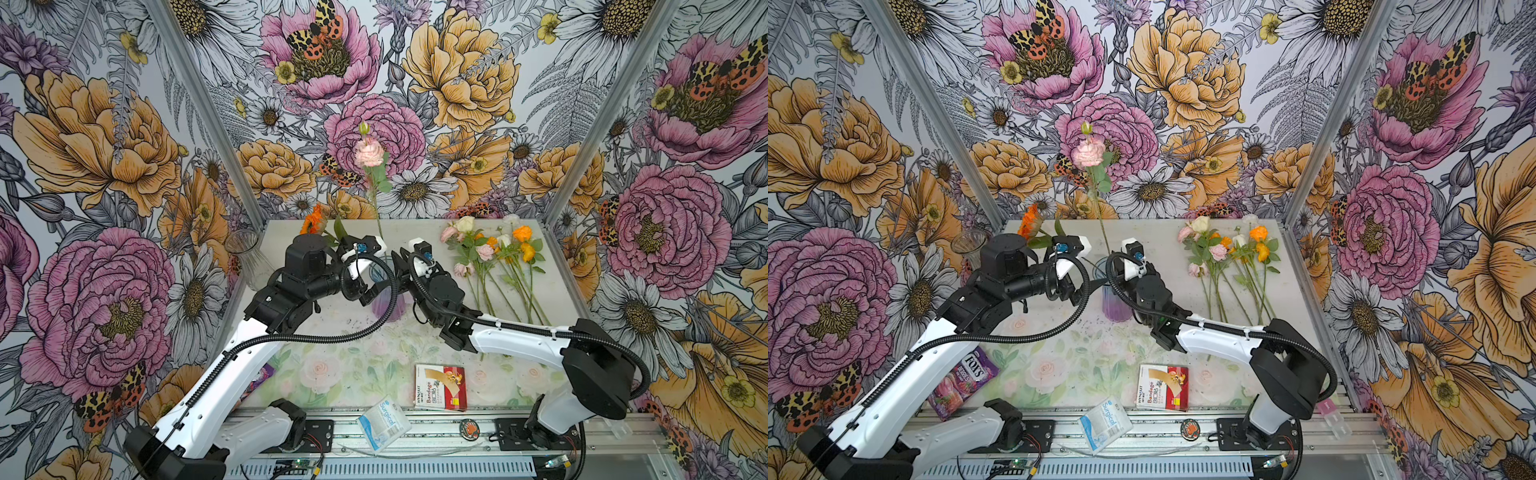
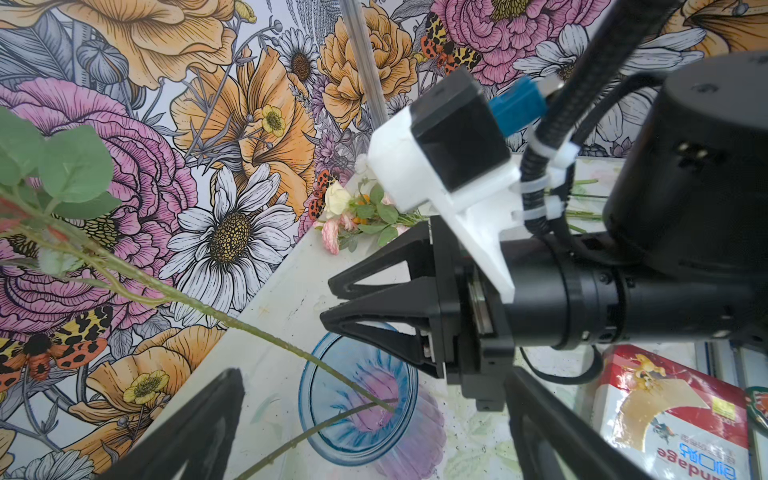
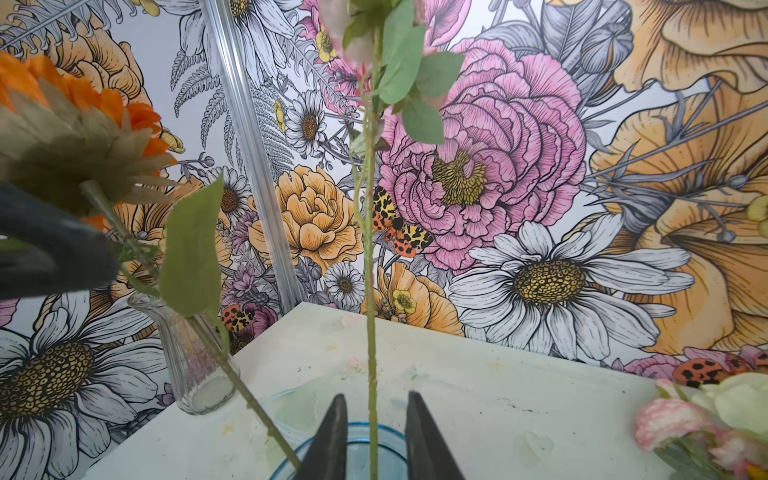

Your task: Arrange the flowers into the vase

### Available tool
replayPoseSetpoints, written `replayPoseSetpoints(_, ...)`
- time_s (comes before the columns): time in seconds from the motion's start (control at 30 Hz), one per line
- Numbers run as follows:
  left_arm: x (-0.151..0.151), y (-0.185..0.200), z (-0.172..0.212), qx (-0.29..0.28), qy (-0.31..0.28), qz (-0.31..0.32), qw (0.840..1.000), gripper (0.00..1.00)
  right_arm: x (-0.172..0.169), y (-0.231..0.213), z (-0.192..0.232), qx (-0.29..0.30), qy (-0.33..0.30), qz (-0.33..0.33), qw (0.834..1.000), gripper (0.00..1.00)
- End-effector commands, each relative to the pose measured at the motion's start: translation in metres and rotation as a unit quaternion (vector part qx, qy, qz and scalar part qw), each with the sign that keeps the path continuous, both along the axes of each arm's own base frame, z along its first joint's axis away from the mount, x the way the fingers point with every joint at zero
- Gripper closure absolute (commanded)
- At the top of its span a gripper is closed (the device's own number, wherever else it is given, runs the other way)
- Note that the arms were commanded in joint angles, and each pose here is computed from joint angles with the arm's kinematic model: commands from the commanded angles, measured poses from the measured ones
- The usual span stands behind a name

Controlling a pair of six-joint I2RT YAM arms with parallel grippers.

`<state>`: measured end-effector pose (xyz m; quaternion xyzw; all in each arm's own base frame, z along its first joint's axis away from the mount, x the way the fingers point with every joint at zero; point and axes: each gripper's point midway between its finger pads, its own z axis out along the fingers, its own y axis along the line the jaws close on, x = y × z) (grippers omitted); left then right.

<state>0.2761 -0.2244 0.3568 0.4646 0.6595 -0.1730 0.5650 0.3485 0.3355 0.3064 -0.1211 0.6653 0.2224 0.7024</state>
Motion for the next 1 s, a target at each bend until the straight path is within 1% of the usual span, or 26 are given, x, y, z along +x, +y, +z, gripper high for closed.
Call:
replayPoseSetpoints(0.0, -0.004, -0.006, -0.001, 0.003, -0.009, -0.018, 1.0, 0.01, -0.01, -0.024, 0.019, 0.011, -0.002, -0.029, 1.0, 0.63)
replayPoseSetpoints(0.13, -0.008, -0.01, -0.002, 0.006, -0.011, -0.024, 1.0, 0.01, -0.014, -0.064, 0.018, -0.013, 0.021, -0.094, 0.995, 0.47)
replayPoseSetpoints(0.17, -0.009, -0.012, -0.002, 0.007, -0.012, -0.027, 1.0, 0.01, -0.015, -0.073, 0.016, -0.023, 0.027, -0.109, 0.993, 0.44)
replayPoseSetpoints(0.27, -0.018, -0.023, -0.004, 0.013, -0.017, -0.041, 0.999, 0.01, -0.016, -0.112, 0.005, -0.056, 0.064, -0.167, 0.982, 0.34)
replayPoseSetpoints(0.33, -0.025, -0.032, -0.007, 0.018, -0.02, -0.052, 0.998, 0.01, -0.016, -0.141, -0.005, -0.064, 0.096, -0.196, 0.974, 0.31)
replayPoseSetpoints(0.43, -0.036, -0.049, -0.01, 0.019, -0.025, -0.069, 0.997, 0.01, -0.014, -0.193, -0.025, -0.081, 0.153, -0.243, 0.955, 0.32)
replayPoseSetpoints(0.53, -0.04, -0.069, -0.016, 0.018, -0.028, -0.062, 0.998, 0.01, -0.015, -0.229, -0.05, -0.103, 0.199, -0.257, 0.94, 0.3)
replayPoseSetpoints(0.6, -0.043, -0.085, -0.028, 0.029, -0.02, -0.061, 0.998, 0.01, -0.014, -0.251, -0.07, -0.107, 0.242, -0.267, 0.927, 0.33)
replayPoseSetpoints(0.77, -0.055, -0.12, -0.062, 0.064, -0.007, -0.076, 0.995, 0.01, -0.006, -0.286, -0.124, -0.095, 0.342, -0.264, 0.897, 0.49)
replayPoseSetpoints(0.9, -0.059, -0.13, -0.076, 0.079, 0.002, -0.086, 0.993, 0.01, 0.01, -0.286, -0.167, -0.092, 0.417, -0.216, 0.878, 0.65)
replayPoseSetpoints(0.97, -0.059, -0.13, -0.077, 0.081, 0.002, -0.086, 0.993, 0.01, 0.017, -0.285, -0.187, -0.096, 0.447, -0.199, 0.867, 0.66)
